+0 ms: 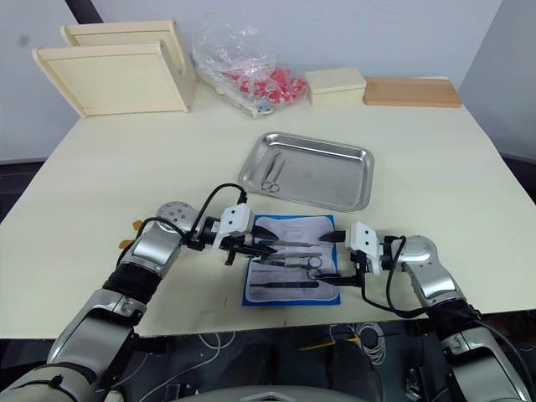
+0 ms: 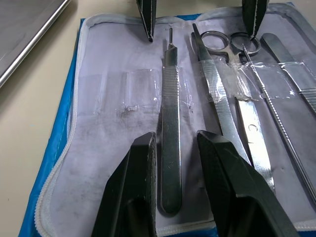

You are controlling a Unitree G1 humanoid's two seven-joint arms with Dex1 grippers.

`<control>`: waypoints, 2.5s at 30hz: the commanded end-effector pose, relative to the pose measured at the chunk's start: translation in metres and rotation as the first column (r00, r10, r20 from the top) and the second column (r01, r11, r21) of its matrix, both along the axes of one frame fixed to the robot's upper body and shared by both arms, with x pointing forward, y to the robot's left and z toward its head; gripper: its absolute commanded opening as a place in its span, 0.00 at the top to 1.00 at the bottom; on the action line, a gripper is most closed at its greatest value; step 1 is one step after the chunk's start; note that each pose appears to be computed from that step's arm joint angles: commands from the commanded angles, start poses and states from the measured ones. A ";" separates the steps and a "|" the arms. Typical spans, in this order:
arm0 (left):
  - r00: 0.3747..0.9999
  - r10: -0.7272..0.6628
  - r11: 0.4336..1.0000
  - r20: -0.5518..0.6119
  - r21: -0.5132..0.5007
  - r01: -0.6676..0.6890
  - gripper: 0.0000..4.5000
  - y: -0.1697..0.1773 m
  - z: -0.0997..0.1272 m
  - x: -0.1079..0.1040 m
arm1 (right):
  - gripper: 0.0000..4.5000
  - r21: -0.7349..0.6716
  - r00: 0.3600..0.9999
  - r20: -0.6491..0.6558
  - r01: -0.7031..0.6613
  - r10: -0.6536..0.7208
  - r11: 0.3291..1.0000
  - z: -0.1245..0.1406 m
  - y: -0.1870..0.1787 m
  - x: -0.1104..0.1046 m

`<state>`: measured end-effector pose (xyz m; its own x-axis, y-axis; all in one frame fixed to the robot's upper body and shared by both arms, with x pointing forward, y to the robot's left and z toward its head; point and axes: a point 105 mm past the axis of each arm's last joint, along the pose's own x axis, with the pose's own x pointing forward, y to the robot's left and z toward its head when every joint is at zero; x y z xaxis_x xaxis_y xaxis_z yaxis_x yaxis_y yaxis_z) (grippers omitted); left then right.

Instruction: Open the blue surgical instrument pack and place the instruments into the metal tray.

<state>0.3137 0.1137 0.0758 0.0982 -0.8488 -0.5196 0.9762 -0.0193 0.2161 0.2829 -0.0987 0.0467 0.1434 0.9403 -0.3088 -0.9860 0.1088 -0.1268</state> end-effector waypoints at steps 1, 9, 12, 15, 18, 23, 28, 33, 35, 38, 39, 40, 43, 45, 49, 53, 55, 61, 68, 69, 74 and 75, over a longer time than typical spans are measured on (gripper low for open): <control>1.000 0.007 0.999 -0.028 0.036 -0.006 0.68 0.003 -0.011 -0.005 | 0.00 -0.164 0.984 -0.175 0.001 -0.030 0.986 -0.056 -0.011 -0.022; 0.998 0.032 0.999 -0.051 0.028 -0.031 0.96 0.005 -0.010 -0.002 | 0.00 -0.159 0.984 -0.173 0.003 -0.031 0.987 -0.056 -0.009 -0.021; 0.998 0.033 0.999 -0.057 0.031 -0.031 1.00 0.005 -0.010 -0.002 | 0.00 -0.158 0.985 -0.172 0.004 -0.031 0.987 -0.055 -0.008 -0.020; 0.998 0.030 0.999 -0.051 0.037 -0.028 1.00 0.005 -0.008 -0.002 | 0.00 -0.159 0.984 -0.175 0.003 -0.031 0.987 -0.056 -0.008 -0.020; 1.000 0.011 0.997 -0.027 0.076 -0.008 1.00 0.007 -0.004 -0.002 | 0.00 -0.163 0.983 -0.179 0.000 -0.030 0.987 -0.057 -0.008 -0.021; 1.000 -0.008 0.995 -0.005 0.101 0.008 1.00 0.002 0.007 -0.003 | 0.00 -0.160 0.984 -0.178 0.000 -0.029 0.987 -0.057 -0.006 -0.020; 1.000 -0.012 0.989 0.012 0.151 0.010 1.00 0.001 0.015 -0.004 | 0.00 -0.164 0.983 -0.179 0.000 -0.030 0.986 -0.058 -0.006 -0.021; 0.999 0.032 0.980 0.009 0.196 -0.033 1.00 0.003 0.021 -0.001 | 0.00 -0.173 0.983 -0.181 0.004 -0.036 0.985 -0.060 -0.007 -0.021; 0.999 0.041 0.976 0.009 0.214 -0.042 1.00 0.004 0.024 -0.001 | 0.00 -0.173 0.983 -0.181 0.005 -0.037 0.985 -0.060 -0.006 -0.021; 0.999 0.054 0.971 0.002 0.232 -0.053 1.00 0.005 0.026 -0.002 | 0.00 -0.172 0.983 -0.180 0.007 -0.038 0.985 -0.060 -0.006 -0.020; 0.998 0.055 0.970 0.002 0.237 -0.054 1.00 0.005 0.027 -0.002 | 0.00 -0.171 0.983 -0.180 0.007 -0.039 0.985 -0.060 -0.006 -0.020; 0.998 0.057 0.969 0.003 0.241 -0.056 1.00 0.006 0.028 -0.002 | 0.00 -0.171 0.983 -0.179 0.008 -0.039 0.985 -0.060 -0.005 -0.020; 0.998 0.060 0.966 0.007 0.251 -0.060 1.00 0.011 0.031 -0.003 | 0.00 -0.170 0.983 -0.178 0.009 -0.040 0.985 -0.060 -0.005 -0.019; 0.998 0.064 0.963 0.013 0.261 -0.065 1.00 0.015 0.036 -0.003 | 0.00 -0.168 0.983 -0.178 0.010 -0.040 0.986 -0.060 -0.004 -0.019; 0.997 0.068 0.958 0.021 0.277 -0.071 1.00 0.023 0.042 -0.005 | 0.00 -0.167 0.983 -0.177 0.008 -0.038 0.986 -0.061 -0.003 -0.019; 0.997 0.078 0.952 0.026 0.294 -0.082 1.00 0.032 0.047 -0.008 | 0.00 -0.164 0.984 -0.176 0.006 -0.036 0.986 -0.061 -0.002 -0.018; 0.996 0.082 0.949 0.025 0.305 -0.086 1.00 0.037 0.048 -0.011 | 0.00 -0.163 0.984 -0.176 0.006 -0.035 0.987 -0.061 -0.002 -0.018; 0.993 0.110 0.938 0.035 0.327 -0.116 1.00 0.051 0.054 -0.014 | 0.00 -0.160 0.984 -0.178 0.001 -0.030 0.987 -0.062 0.000 -0.018; 0.991 0.125 0.930 0.044 0.343 -0.132 1.00 0.062 0.062 -0.018 | 0.00 -0.157 0.984 -0.178 -0.004 -0.024 0.988 -0.062 0.002 -0.018; 0.991 0.128 0.928 0.044 0.347 -0.135 1.00 0.065 0.063 -0.019 | 0.00 -0.157 0.984 -0.178 -0.004 -0.024 0.988 -0.062 0.002 -0.018; 0.987 0.145 0.920 0.063 0.359 -0.158 1.00 0.076 0.073 -0.021 | 0.00 -0.157 0.983 -0.181 -0.006 -0.023 0.988 -0.063 0.001 -0.020; 0.986 0.149 0.920 0.071 0.356 -0.164 1.00 0.076 0.075 -0.020 | 0.00 -0.157 0.983 -0.181 -0.006 -0.023 0.988 -0.063 0.001 -0.020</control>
